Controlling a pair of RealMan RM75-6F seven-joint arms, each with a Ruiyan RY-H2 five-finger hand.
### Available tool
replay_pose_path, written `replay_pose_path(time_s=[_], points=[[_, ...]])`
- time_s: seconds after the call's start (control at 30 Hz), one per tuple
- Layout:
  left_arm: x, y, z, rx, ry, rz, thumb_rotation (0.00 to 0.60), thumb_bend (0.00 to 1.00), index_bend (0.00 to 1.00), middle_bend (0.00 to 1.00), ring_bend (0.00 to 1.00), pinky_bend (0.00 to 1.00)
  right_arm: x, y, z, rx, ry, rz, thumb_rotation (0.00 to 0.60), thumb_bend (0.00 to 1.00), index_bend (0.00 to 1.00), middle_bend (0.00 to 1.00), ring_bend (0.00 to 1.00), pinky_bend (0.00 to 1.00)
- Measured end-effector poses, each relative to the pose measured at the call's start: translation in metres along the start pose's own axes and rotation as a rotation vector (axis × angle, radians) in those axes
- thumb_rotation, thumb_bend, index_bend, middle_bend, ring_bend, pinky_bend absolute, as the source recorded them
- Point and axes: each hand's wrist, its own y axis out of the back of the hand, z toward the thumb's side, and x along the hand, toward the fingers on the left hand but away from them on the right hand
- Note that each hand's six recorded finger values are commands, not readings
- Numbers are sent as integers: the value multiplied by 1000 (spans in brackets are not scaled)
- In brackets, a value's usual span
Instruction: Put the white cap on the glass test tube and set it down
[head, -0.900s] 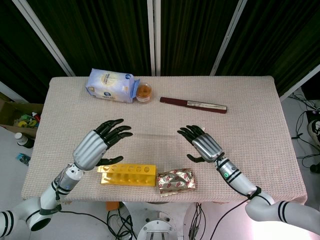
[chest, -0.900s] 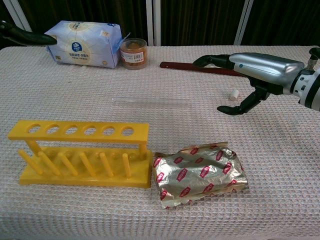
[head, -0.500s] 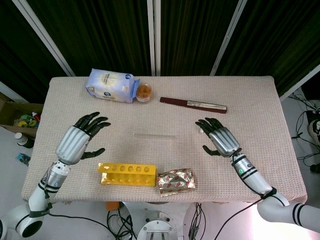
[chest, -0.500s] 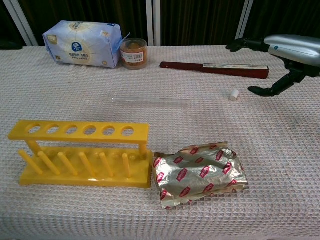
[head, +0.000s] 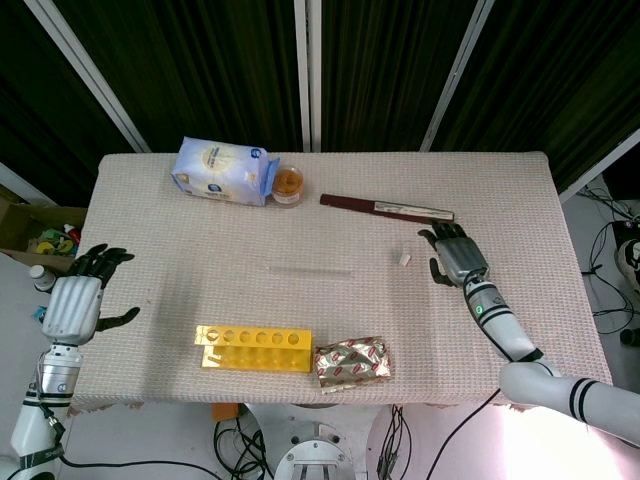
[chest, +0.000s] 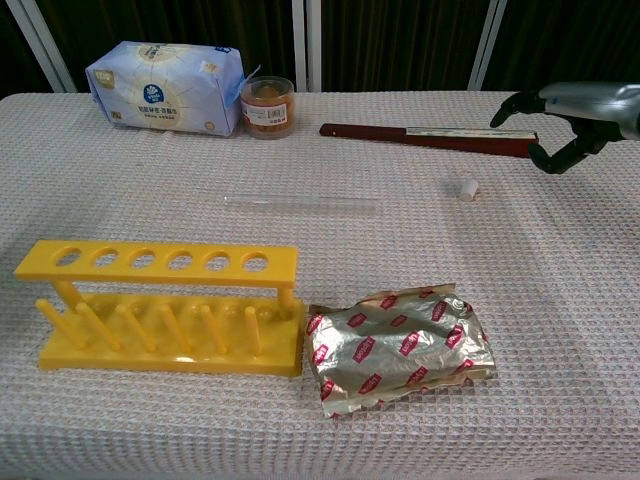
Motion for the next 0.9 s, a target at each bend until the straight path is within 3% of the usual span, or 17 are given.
replay_pose_path(time_s=[0.4,0.9], points=[[0,-6,10,-47,-57,-11,600,119,252,191,126,206,-29,-32,10,20,-16,105,600,681,240,32,0,61],[3,-7,11,-62,-66,-16,600,119,252,183,126,206,-20,-43,26,30,48,125,600,670,243,40,0,61]])
